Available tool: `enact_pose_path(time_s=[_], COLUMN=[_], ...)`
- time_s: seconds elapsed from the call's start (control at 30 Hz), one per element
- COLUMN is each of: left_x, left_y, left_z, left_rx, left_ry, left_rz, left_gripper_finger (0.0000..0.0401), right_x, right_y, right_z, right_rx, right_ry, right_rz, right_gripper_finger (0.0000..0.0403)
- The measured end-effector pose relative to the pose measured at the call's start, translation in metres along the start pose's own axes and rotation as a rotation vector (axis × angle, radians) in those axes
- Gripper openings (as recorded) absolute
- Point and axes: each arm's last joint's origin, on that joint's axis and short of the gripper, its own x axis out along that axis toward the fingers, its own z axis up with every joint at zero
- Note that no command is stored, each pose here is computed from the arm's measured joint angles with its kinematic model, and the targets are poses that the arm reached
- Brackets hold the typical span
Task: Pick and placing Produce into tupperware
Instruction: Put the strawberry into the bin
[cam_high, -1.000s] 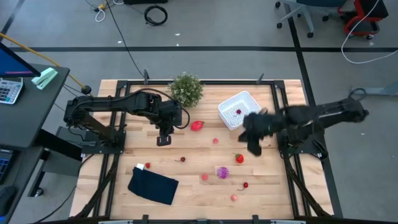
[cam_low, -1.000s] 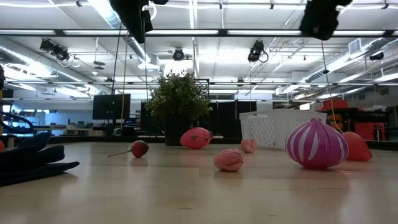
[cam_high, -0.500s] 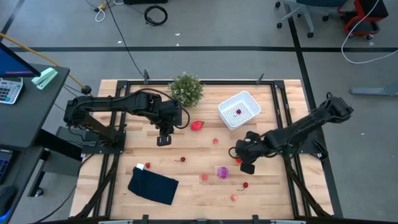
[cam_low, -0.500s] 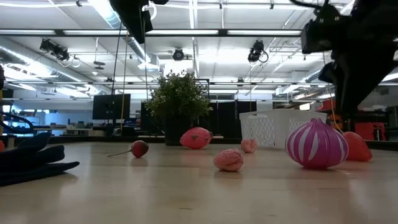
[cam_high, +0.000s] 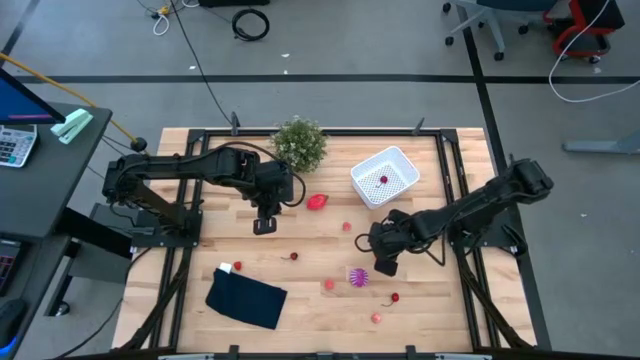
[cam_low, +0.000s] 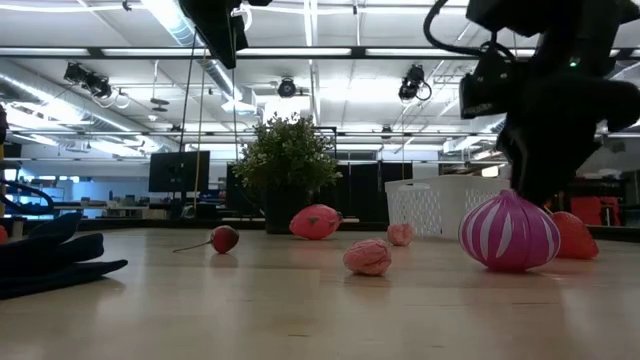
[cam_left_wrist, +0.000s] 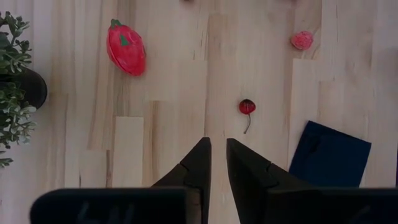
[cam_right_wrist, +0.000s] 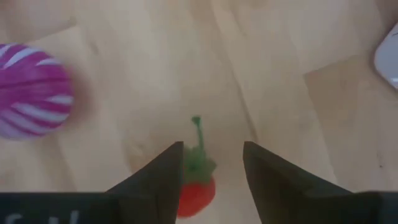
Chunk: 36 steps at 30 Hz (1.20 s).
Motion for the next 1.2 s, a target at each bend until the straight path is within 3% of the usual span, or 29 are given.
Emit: enact_pose_path(time_s=[0.37, 0.7, 0.97, 1.2], left_x=[0.000, 0.000, 0.000, 0.000], left_y=[0.000, 0.000, 0.000, 0.000], left_z=[0.000, 0.000, 0.000, 0.003], left_rx=[0.001, 0.001, 0.008, 0.036], left_ry=[-0.002, -0.004, -0.004, -0.034], left_rz=[0.000, 0.000, 0.000, -0.001], left_gripper_finger=[0.0052, 0.0058, 0.0052, 0.0059], right_x=[0.018, 0.020, 0.016, -0.013], right_y=[-0.002, -0.002, -0.003, -0.003], right_z=[0.004, 0.004, 0.008, 0.023], right_rx=[-0.030, -0.038, -0.013, 0.052], right_ry=[0.030, 0.021, -0.059, -0.323], right_rz=[-0.038, -0.055, -0.096, -0.087], right_gripper_finger=[0.0145, 0.0010, 0.0005, 0.0002])
